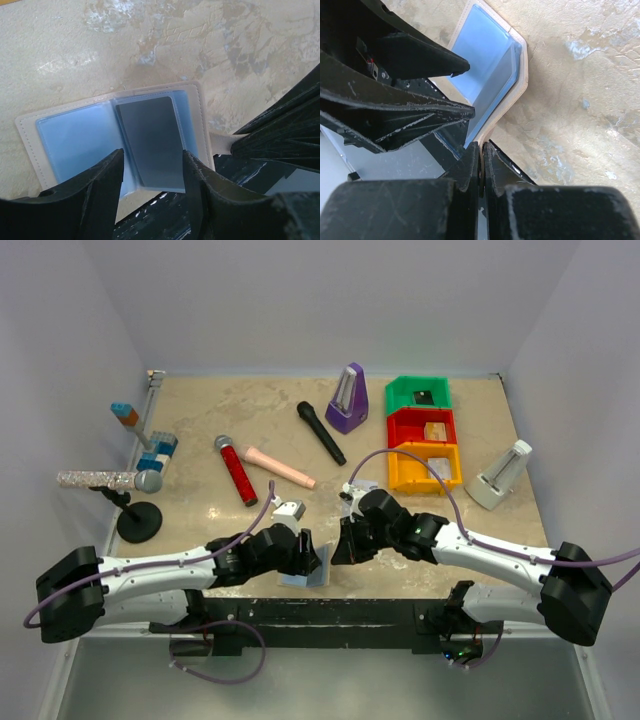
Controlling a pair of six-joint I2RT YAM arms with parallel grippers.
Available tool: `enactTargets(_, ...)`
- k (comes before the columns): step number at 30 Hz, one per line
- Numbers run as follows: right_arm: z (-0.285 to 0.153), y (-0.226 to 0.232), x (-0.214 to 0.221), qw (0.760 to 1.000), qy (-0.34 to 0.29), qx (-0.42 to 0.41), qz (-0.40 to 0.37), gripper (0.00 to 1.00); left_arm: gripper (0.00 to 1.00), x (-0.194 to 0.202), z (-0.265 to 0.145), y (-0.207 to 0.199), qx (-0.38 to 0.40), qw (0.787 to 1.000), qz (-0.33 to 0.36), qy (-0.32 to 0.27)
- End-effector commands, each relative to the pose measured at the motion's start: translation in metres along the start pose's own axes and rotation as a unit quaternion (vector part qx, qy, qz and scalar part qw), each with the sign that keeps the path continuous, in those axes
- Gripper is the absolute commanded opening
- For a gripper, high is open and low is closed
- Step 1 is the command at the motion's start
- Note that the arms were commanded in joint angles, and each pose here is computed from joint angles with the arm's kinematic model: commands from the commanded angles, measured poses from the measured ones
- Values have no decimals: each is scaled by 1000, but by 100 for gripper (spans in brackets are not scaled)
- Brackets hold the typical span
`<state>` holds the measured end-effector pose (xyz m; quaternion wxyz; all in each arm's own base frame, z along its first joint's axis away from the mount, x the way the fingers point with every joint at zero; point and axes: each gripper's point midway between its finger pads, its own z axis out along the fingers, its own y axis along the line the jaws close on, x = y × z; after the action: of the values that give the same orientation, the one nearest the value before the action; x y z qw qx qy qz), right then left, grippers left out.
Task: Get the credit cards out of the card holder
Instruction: Remove the credit card from the card holder.
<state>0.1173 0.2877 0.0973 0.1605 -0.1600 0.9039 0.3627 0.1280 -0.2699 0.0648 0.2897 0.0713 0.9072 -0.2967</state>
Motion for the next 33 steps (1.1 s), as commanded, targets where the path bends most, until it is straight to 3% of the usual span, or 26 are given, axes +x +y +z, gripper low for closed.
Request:
enactTargets(1,-9,15,-15,999,-24,-17,-15,0,56,-21,-4,-36,56,998,14,-26)
enactTargets(25,-8,20,-18,999,-23,-22,-17,0,56,-9,9,-23,4,999,49,-3)
enactTargets(33,-8,18,-17,999,-24,-20,-17,0,57,-26,-11,-29,33,998,28,-49)
